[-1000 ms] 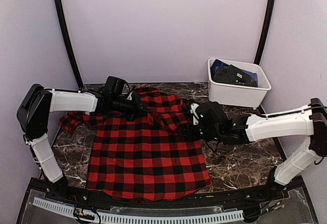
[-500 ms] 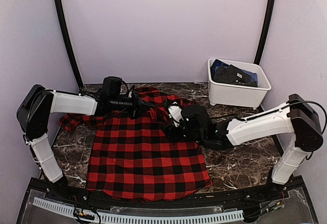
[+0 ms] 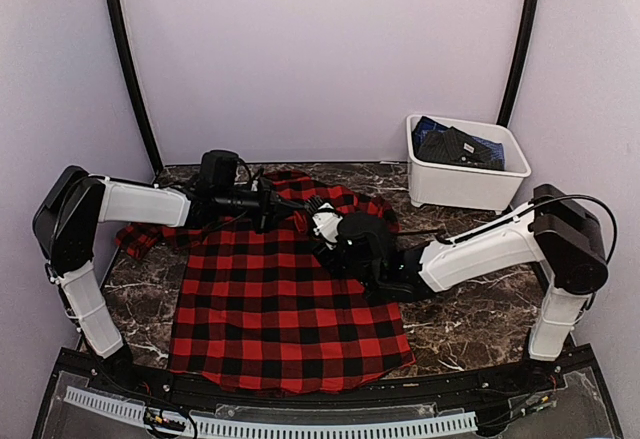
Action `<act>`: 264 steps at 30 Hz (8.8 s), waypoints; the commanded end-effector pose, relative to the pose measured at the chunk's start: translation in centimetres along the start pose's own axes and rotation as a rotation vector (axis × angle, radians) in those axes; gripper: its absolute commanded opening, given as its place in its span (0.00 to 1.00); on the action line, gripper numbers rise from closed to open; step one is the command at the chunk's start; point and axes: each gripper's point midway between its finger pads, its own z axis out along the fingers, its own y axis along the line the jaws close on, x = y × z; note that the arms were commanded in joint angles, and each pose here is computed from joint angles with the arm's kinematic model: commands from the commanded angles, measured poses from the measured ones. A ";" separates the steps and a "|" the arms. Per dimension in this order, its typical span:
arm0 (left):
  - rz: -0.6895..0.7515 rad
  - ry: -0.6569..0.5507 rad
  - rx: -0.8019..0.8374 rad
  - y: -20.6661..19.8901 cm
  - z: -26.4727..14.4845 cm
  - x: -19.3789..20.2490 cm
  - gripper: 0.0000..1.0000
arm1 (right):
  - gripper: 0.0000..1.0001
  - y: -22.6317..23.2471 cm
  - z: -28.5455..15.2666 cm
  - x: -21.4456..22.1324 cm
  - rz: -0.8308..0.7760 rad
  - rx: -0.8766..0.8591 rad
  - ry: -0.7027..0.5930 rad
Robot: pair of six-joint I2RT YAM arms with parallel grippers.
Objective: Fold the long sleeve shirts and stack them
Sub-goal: Pass from the left arm to the right, then pass from the right arm to the left, then pick up the flattened shirt from the center of the board, then fold the flattened shirt at the center of the board, then fold the sleeve of the 1/3-folded shirt.
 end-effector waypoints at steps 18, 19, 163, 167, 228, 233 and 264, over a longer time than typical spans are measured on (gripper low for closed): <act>0.450 -0.018 -0.122 -2.2 -2.6 0.4 0.45 | 0.00 -1.5 -1.3 -4.3 0.037 -0.176 -0.065; 0.489 -0.031 -0.129 -2.8 -2.9 0.1 0.46 | 0.00 -1.7 -1.4 -4.3 0.040 -0.191 -0.060; 0.833 -0.718 -0.327 -14.3 -15.3 -6.9 0.00 | 0.00 3.4 -21.6 15.7 0.943 -0.313 0.910; 0.819 -0.756 -0.354 -14.2 -17.2 -8.0 0.00 | 0.00 4.0 -21.3 14.1 0.843 -0.339 0.880; 0.757 -0.879 -0.458 -11.9 -27.2 -14.3 0.00 | 0.00 17.4 -16.1 5.6 0.416 -0.889 0.803; 0.736 -0.830 -0.440 -10.8 -26.4 -13.9 0.00 | 0.17 17.6 -16.1 5.3 0.410 -0.907 0.800; 0.898 0.032 -0.311 0.5 -7.3 3.6 0.00 | 0.54 -10.8 -7.0 -3.1 0.803 -0.188 0.185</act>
